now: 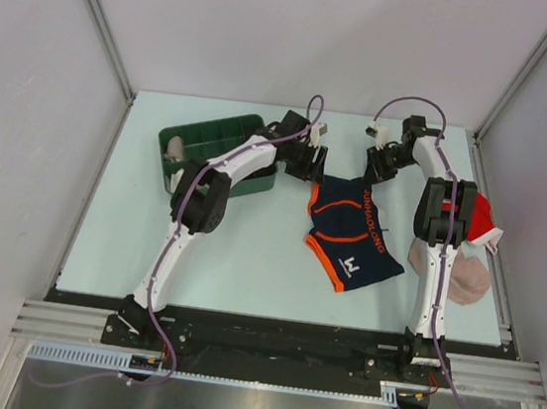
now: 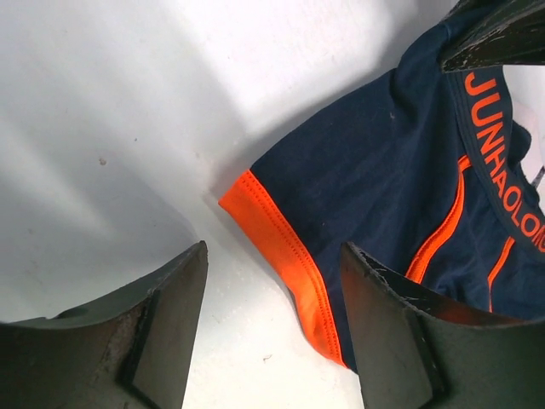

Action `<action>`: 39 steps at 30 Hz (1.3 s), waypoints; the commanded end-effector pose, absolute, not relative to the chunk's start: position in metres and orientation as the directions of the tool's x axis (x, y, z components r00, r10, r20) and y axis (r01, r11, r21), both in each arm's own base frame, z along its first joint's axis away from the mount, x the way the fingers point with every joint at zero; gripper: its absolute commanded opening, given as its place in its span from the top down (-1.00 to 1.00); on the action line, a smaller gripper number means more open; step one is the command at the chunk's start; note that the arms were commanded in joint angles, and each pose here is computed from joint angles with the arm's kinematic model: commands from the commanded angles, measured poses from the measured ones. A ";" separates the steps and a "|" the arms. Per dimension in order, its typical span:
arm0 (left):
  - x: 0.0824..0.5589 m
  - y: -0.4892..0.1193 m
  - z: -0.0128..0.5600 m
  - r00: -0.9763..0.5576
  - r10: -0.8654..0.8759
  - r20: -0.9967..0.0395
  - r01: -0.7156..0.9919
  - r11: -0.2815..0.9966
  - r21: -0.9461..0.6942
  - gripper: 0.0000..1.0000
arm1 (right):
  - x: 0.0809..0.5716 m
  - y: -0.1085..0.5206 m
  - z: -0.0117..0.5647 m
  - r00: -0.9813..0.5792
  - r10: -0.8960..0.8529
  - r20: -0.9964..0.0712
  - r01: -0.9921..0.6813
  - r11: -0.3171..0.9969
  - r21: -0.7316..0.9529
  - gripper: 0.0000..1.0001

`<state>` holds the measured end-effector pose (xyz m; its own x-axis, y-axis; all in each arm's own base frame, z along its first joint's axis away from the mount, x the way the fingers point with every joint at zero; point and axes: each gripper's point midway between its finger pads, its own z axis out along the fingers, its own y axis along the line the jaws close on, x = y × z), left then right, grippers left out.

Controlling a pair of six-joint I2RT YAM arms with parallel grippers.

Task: Roll the underwear
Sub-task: Fold the underwear at the center of the board.

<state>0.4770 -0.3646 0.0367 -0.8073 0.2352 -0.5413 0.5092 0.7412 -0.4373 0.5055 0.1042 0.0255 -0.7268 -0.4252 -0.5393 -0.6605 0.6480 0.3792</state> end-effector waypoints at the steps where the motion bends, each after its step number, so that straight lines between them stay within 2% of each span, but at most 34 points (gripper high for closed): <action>1: 0.478 -0.370 0.032 -0.835 0.208 -0.509 0.477 0.735 -0.482 -0.37 | 0.510 0.104 0.033 -0.718 -0.419 -0.556 -0.668 0.640 0.379 0.58; 6: 0.481 -0.375 0.032 -0.840 0.180 -0.512 0.463 0.729 -0.504 -0.39 | 0.507 0.106 0.035 -0.707 -0.424 -0.566 -0.682 0.618 0.390 0.66; 8: 0.482 -0.376 0.030 -0.843 0.172 -0.511 0.457 0.730 -0.508 -0.35 | 0.505 0.108 0.038 -0.701 -0.422 -0.575 -0.690 0.606 0.396 0.74; 12: 0.481 -0.381 0.022 -0.852 0.162 -0.498 0.441 0.734 -0.516 -0.12 | 0.500 0.111 0.043 -0.687 -0.421 -0.592 -0.705 0.583 0.403 0.83; 16: 0.483 -0.384 0.019 -0.856 0.142 -0.497 0.426 0.738 -0.523 0.32 | 0.496 0.112 0.045 -0.675 -0.425 -0.603 -0.717 0.570 0.401 0.87; 18: 0.486 -0.385 0.020 -0.856 0.129 -0.501 0.417 0.745 -0.520 0.47 | 0.494 0.112 0.046 -0.670 -0.428 -0.606 -0.722 0.565 0.399 0.90; 19: 0.488 -0.385 0.021 -0.854 0.122 -0.507 0.415 0.748 -0.519 0.67 | 0.493 0.113 0.047 -0.667 -0.430 -0.609 -0.726 0.562 0.397 0.90; 22: 0.489 -0.387 0.028 -0.850 0.112 -0.515 0.414 0.746 -0.522 0.99 | 0.491 0.113 0.052 -0.659 -0.429 -0.618 -0.732 0.554 0.396 0.94; 26: 0.488 -0.383 0.056 -0.818 0.088 -0.568 0.437 0.738 -0.515 0.99 | 0.491 0.114 0.070 -0.632 -0.418 -0.652 -0.750 0.542 0.379 0.98; 28: 0.489 -0.382 0.096 -0.773 0.062 -0.631 0.470 0.723 -0.505 0.99 | 0.492 0.118 0.088 -0.602 -0.406 -0.687 -0.767 0.532 0.358 1.00; 34: 0.483 -0.370 0.168 -0.660 0.024 -0.751 0.541 0.709 -0.453 0.99 | 0.494 0.113 0.150 -0.511 -0.351 -0.785 -0.803 0.522 0.288 1.00; 39: 0.474 -0.361 0.188 -0.608 0.028 -0.793 0.573 0.708 -0.414 0.99 | 0.487 0.122 0.186 -0.429 -0.341 -0.836 -0.836 0.501 0.224 1.00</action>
